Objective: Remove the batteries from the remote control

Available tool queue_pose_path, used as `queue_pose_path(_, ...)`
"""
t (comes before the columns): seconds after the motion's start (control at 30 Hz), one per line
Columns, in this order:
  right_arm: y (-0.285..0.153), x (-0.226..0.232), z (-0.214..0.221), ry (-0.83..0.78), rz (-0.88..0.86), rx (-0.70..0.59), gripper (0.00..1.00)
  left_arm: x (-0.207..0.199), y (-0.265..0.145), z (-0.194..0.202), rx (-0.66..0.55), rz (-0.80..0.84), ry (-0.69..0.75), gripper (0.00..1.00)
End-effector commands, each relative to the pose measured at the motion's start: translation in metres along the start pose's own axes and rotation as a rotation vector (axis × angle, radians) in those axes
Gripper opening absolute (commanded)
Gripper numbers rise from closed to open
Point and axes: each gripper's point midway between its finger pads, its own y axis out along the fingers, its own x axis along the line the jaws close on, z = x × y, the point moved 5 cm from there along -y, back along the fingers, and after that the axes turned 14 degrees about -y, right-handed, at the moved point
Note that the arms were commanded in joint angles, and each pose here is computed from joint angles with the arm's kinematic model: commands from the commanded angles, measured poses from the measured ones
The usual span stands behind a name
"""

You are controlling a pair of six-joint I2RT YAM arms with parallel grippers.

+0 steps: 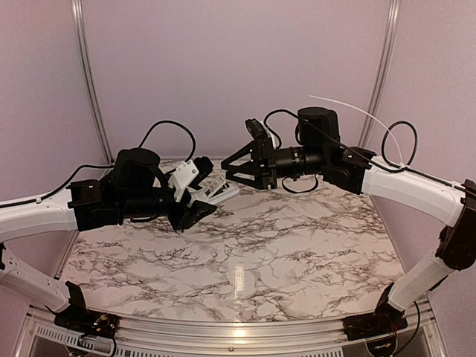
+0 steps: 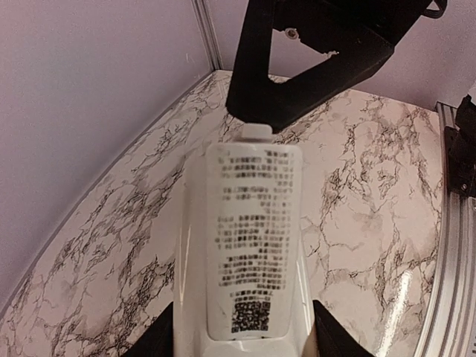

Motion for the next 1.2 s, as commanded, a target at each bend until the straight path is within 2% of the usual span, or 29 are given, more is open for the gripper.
queue_pose_path(0.0,0.005,-0.001,0.021,0.055,-0.015,0.085,0.47,-0.003,-0.007,-0.038,-0.175,0.005,-0.003,0.0)
queue_pose_path(0.27,0.005,-0.003,0.024,0.058,-0.01,0.093,0.47,0.004,-0.002,-0.034,-0.146,-0.051,-0.005,0.0)
queue_pose_path(1.0,-0.012,-0.003,0.012,0.023,0.055,0.059,0.47,0.005,0.0,-0.034,-0.145,-0.054,-0.006,0.0)
queue_pose_path(1.17,-0.032,-0.008,0.0,0.011,0.116,0.011,0.53,0.005,-0.002,-0.033,-0.143,-0.053,-0.003,0.0)
